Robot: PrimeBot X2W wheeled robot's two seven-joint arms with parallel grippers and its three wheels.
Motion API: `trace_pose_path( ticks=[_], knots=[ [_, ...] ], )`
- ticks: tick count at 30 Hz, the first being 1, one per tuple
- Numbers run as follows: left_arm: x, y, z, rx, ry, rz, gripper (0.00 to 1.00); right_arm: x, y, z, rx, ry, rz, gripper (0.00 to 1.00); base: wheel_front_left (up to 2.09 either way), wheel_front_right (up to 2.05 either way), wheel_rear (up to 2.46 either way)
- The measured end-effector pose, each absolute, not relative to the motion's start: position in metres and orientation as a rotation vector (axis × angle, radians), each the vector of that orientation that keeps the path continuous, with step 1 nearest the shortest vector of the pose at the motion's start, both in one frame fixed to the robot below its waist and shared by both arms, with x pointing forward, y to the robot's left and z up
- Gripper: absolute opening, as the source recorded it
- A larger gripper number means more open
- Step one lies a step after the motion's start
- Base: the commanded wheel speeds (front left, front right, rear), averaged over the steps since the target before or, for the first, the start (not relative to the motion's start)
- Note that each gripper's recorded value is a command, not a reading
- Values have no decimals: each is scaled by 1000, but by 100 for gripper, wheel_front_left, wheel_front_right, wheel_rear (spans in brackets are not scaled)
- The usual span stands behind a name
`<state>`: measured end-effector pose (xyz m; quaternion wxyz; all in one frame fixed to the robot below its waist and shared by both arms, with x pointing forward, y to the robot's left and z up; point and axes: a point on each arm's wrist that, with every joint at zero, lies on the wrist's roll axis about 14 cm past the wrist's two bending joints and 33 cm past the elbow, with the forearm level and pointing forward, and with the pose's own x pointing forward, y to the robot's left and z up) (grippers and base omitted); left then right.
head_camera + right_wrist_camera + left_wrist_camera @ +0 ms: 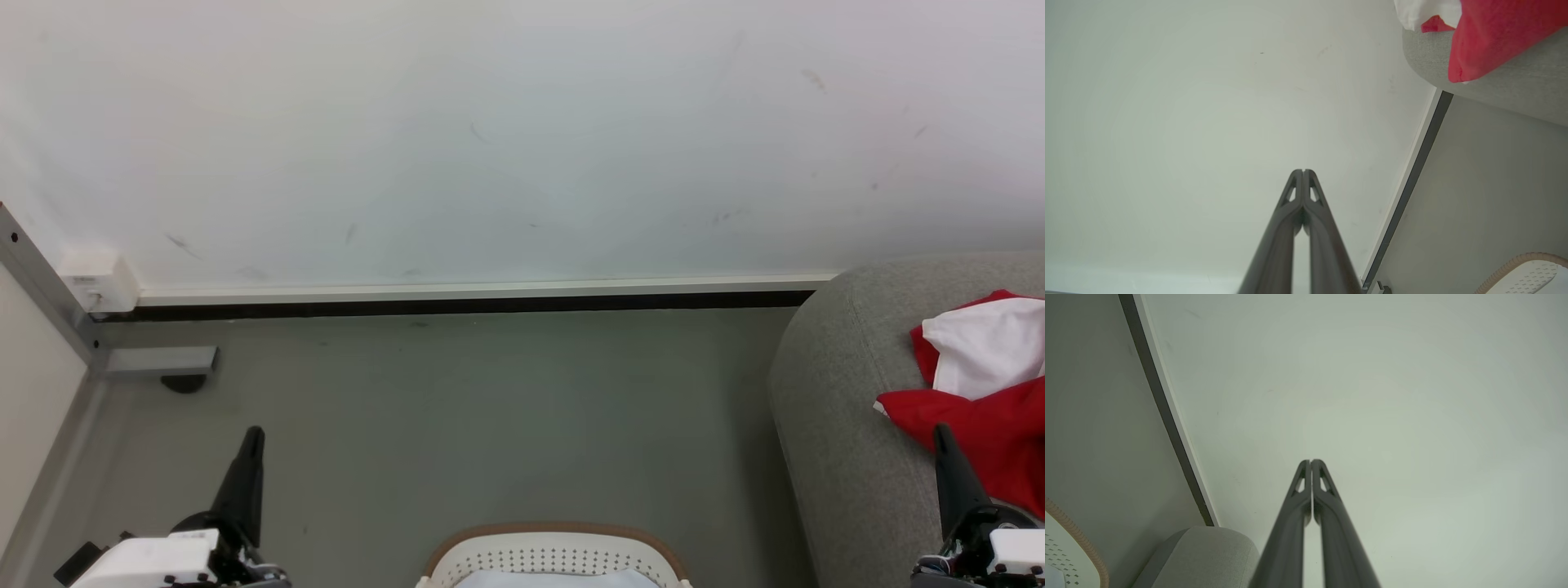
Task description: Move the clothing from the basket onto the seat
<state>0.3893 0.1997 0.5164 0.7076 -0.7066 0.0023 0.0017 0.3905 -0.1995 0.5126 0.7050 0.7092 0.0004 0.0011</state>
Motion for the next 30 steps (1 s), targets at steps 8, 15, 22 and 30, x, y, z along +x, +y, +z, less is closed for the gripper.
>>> trace_pose_path(
  ticks=[8, 15, 22, 30],
  knots=[
    [389, 200, 516, -1569, 5, 4, 0, 390, -199, 513, 1577, 2, 4, 0, 0, 0, 0],
    [389, 200, 516, -1569, 5, 4, 0, 390, -200, 513, 1576, 0, 1, 0, 0, 0, 0],
    [389, 200, 516, -1569, 5, 4, 0, 390, -200, 513, 1571, 2, 2, 0, 0, 0, 0],
    [389, 200, 517, -1569, 5, 4, 0, 390, -200, 513, 1572, 1, 1, 0, 0, 0, 0]
  ],
)
